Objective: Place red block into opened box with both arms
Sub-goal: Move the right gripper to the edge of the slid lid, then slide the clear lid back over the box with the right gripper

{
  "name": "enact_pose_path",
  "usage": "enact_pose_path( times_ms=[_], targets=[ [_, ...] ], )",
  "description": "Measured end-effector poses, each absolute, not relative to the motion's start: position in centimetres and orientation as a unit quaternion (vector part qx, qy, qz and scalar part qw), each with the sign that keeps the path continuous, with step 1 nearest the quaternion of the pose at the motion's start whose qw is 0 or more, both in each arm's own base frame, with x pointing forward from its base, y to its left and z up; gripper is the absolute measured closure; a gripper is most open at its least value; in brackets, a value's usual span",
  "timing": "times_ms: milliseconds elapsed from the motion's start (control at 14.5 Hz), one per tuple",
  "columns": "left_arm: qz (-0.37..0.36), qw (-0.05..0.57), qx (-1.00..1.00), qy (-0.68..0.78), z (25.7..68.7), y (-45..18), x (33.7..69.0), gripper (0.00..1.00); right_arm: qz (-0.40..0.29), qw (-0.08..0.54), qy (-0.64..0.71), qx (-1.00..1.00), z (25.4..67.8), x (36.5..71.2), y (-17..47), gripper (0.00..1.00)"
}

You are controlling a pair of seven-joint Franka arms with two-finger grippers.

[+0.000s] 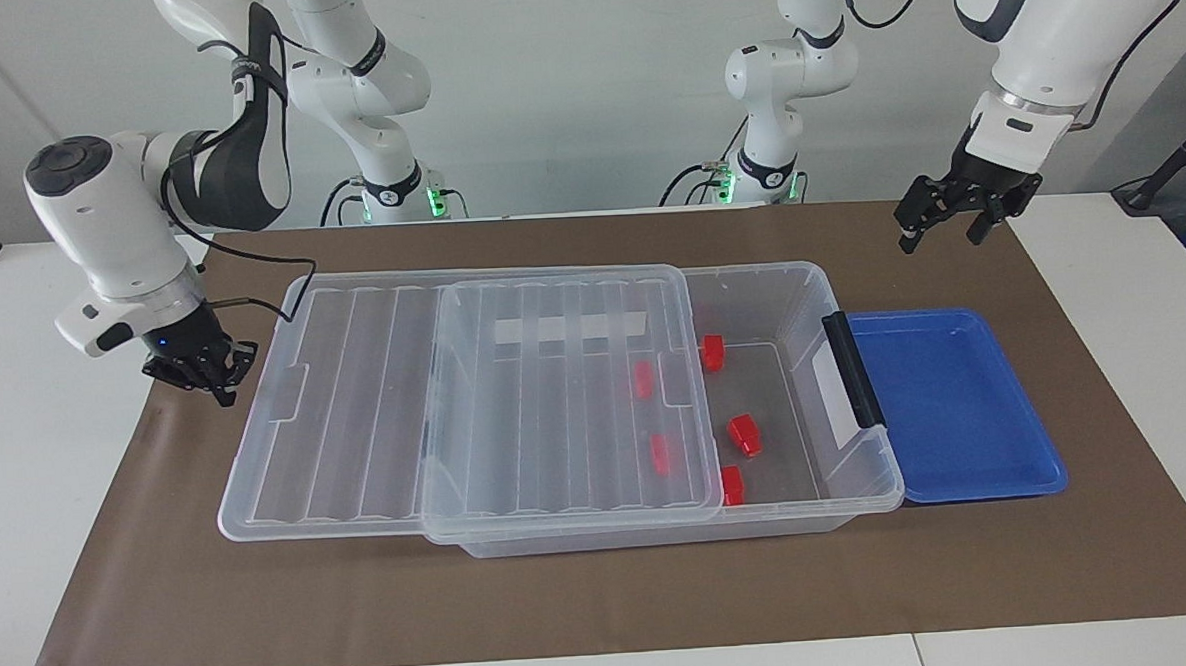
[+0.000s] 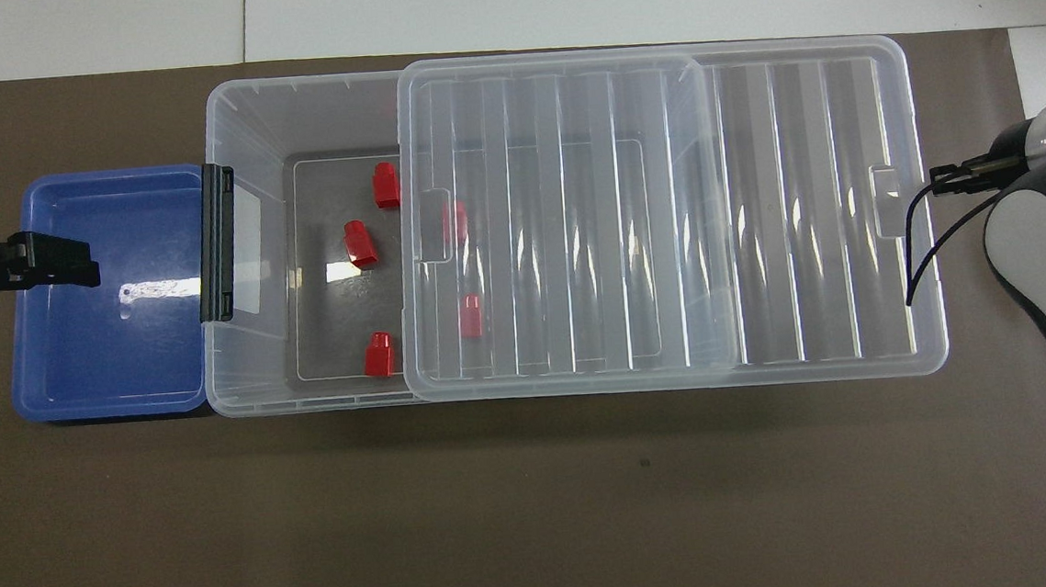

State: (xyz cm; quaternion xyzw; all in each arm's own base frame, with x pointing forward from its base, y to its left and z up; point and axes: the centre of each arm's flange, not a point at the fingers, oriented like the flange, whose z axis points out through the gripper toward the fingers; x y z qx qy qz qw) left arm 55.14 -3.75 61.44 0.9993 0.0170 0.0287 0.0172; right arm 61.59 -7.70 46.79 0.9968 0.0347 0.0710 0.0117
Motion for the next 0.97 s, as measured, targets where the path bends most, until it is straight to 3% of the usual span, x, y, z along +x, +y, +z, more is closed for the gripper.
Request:
enact_pose_path(
  times_ms=[967],
  targets=[
    [0.032, 0.010, 0.999, 0.010, 61.8, -4.2, 55.1, 0.00, 0.079, -0.011, 0.041, 0.996, 46.5, 62.4, 1.2, 0.99]
  ],
)
